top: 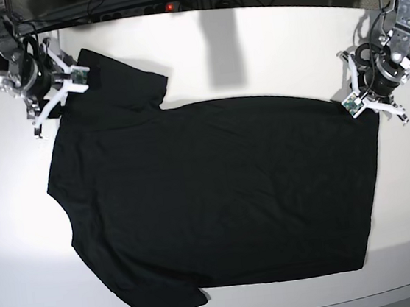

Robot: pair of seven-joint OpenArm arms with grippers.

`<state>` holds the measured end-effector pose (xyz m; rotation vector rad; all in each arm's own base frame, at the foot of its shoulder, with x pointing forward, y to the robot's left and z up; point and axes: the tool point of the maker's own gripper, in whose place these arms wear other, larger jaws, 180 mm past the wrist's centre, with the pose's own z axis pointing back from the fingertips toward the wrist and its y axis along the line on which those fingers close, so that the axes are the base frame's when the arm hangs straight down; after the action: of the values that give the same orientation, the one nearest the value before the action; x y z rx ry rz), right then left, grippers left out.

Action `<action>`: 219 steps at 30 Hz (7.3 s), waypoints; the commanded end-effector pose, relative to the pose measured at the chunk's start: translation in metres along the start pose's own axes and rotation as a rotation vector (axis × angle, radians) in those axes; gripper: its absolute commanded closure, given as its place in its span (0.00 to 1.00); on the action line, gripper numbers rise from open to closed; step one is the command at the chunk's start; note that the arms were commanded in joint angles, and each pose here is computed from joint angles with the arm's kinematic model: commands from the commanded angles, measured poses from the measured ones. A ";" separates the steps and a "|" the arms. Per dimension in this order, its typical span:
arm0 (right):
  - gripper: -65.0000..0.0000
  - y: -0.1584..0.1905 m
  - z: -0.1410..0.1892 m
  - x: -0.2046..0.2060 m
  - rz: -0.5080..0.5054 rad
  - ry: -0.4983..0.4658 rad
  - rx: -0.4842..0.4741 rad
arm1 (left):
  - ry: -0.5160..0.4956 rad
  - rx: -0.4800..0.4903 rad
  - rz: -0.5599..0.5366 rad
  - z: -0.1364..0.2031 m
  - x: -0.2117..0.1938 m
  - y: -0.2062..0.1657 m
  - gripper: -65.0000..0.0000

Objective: Fold the T-shirt properly
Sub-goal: 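Lower both grippers onto the shirt's shoulder corners and grasp them, then pull the shoulders back and fold the collar edge under toward the body, then release the shoulders and move both grippers to the shirt's side edges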

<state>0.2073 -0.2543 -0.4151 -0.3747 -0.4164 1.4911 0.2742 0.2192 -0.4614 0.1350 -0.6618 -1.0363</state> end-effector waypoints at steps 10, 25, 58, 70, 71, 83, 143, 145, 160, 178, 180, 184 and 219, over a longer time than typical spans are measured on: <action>0.55 -0.008 -0.012 0.020 0.025 -0.048 0.019 | 0.143 -0.083 -0.026 0.001 -0.033 -0.025 1.00; 1.00 -0.006 -0.016 0.028 -0.033 -0.036 0.011 | 0.131 -0.096 0.026 0.001 -0.031 -0.028 1.00; 1.00 0.047 0.096 -0.014 -0.597 -0.016 -0.036 | 0.197 0.324 0.188 0.104 -0.066 -0.056 1.00; 1.00 -0.021 0.083 -0.009 -0.686 -0.137 -0.203 | 0.009 0.514 0.344 0.087 -0.015 -0.004 1.00; 1.00 -0.028 0.081 -0.011 -0.696 -0.144 -0.223 | -0.007 0.519 0.362 0.085 -0.009 0.001 1.00; 1.00 -0.065 0.021 -0.009 -0.760 -0.188 -0.237 | -0.087 0.488 0.404 0.057 0.020 0.049 1.00; 1.00 -0.082 -0.026 0.075 -1.249 -0.386 -0.035 | -0.099 0.445 0.805 0.005 -0.006 0.087 1.00; 1.00 -0.074 -0.030 0.072 -1.234 -0.346 -0.030 | -0.064 0.419 0.826 -0.004 -0.014 0.076 1.00; 1.00 0.013 -0.008 0.059 -1.236 -0.294 0.013 | 0.127 0.230 0.748 0.027 -0.055 -0.063 1.00; 1.00 -0.004 0.033 0.001 -1.253 -0.286 -0.168 | 0.013 0.566 0.528 0.101 -0.013 -0.003 1.00; 1.00 -0.015 0.041 0.001 -1.236 -0.300 -0.202 | 0.057 0.629 0.536 0.111 -0.029 0.016 1.00; 1.00 -0.040 0.060 0.007 -1.187 -0.351 -0.273 | 0.055 0.751 0.570 0.136 -0.044 0.054 1.00; 0.56 -0.097 0.066 0.020 -1.208 -0.428 -0.280 | -0.212 0.095 1.040 -0.012 0.001 0.201 0.62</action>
<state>0.2542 -0.2392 -0.3234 0.0365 -0.9338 0.2910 0.4152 0.3153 -0.4130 -0.2265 -0.7532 -0.0131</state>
